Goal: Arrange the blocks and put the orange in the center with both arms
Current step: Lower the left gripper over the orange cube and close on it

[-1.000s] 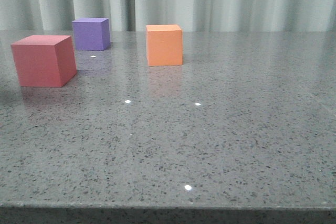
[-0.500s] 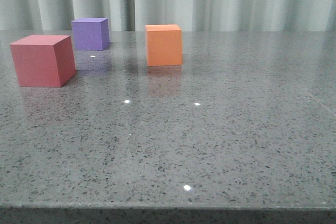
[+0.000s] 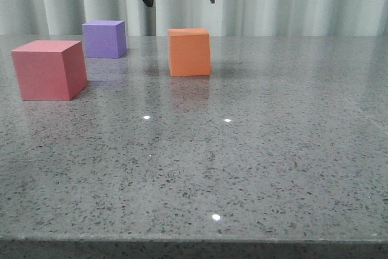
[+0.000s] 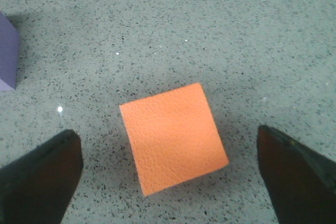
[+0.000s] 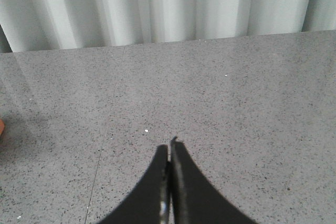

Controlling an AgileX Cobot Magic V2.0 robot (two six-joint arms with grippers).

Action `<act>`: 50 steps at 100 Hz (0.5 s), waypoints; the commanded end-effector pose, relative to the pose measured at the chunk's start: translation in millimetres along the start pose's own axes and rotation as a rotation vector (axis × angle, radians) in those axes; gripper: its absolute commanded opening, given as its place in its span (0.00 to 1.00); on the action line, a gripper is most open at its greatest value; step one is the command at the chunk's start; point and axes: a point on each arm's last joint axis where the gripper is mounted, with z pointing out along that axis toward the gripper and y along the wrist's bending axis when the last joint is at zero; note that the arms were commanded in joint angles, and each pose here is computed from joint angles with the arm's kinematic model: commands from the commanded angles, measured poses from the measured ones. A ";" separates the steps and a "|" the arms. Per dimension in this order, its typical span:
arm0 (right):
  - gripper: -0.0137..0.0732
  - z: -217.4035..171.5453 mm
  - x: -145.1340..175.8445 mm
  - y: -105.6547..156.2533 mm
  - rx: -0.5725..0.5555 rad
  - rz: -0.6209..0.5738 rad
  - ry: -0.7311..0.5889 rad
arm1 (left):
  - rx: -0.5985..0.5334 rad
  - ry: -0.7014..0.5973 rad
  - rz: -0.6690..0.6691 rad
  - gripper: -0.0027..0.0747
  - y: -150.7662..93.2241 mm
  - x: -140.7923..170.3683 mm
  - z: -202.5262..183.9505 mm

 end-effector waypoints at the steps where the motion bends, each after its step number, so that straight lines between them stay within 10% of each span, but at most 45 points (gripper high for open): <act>1: 0.08 -3.2 -16.4 1.2 -0.010 -0.024 -0.110 | 0.045 -0.116 -0.015 0.86 -2.4 -18.9 -24.7; 50: 0.08 -3.2 -16.4 1.2 -0.010 -0.024 -0.110 | 0.032 -0.073 0.002 0.86 -12.2 -2.1 23.3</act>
